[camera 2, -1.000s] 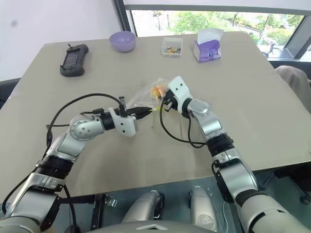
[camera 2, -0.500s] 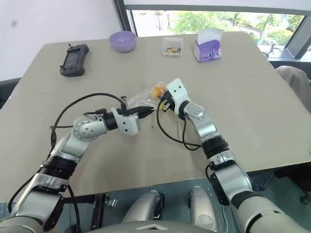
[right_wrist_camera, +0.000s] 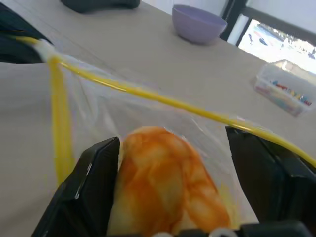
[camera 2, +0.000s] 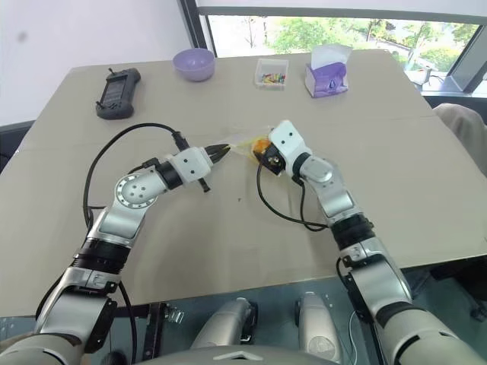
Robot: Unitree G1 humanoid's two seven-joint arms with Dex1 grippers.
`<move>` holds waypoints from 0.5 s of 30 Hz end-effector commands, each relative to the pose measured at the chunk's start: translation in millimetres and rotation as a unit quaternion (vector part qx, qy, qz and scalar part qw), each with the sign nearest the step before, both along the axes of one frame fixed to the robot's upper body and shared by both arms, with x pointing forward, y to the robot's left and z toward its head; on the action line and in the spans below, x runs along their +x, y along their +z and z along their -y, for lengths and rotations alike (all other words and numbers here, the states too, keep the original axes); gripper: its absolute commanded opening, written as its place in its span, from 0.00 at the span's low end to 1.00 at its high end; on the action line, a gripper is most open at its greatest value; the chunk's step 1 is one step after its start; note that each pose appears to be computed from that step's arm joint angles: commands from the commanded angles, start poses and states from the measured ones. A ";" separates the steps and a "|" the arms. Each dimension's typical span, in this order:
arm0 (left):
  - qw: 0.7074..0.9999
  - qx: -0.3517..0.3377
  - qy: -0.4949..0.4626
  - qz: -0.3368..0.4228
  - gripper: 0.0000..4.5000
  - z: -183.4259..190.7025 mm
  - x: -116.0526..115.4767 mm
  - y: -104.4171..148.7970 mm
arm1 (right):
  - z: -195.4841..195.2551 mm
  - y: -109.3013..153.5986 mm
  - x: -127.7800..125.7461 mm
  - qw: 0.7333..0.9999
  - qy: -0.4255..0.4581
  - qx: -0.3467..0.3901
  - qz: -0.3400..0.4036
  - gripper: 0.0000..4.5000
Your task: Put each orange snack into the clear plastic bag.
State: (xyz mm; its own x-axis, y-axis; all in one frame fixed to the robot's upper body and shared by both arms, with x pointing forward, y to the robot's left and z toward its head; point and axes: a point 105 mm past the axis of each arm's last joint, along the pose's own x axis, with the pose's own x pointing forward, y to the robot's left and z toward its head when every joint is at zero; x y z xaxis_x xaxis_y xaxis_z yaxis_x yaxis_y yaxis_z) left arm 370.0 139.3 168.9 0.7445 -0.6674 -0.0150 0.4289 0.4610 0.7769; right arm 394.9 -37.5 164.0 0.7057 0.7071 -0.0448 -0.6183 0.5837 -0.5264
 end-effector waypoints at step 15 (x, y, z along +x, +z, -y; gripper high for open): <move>0.995 -0.097 0.027 0.012 0.00 -12.0 7.1 36.5 | 38.4 6.8 -20.7 0.989 0.002 -0.129 0.073 0.86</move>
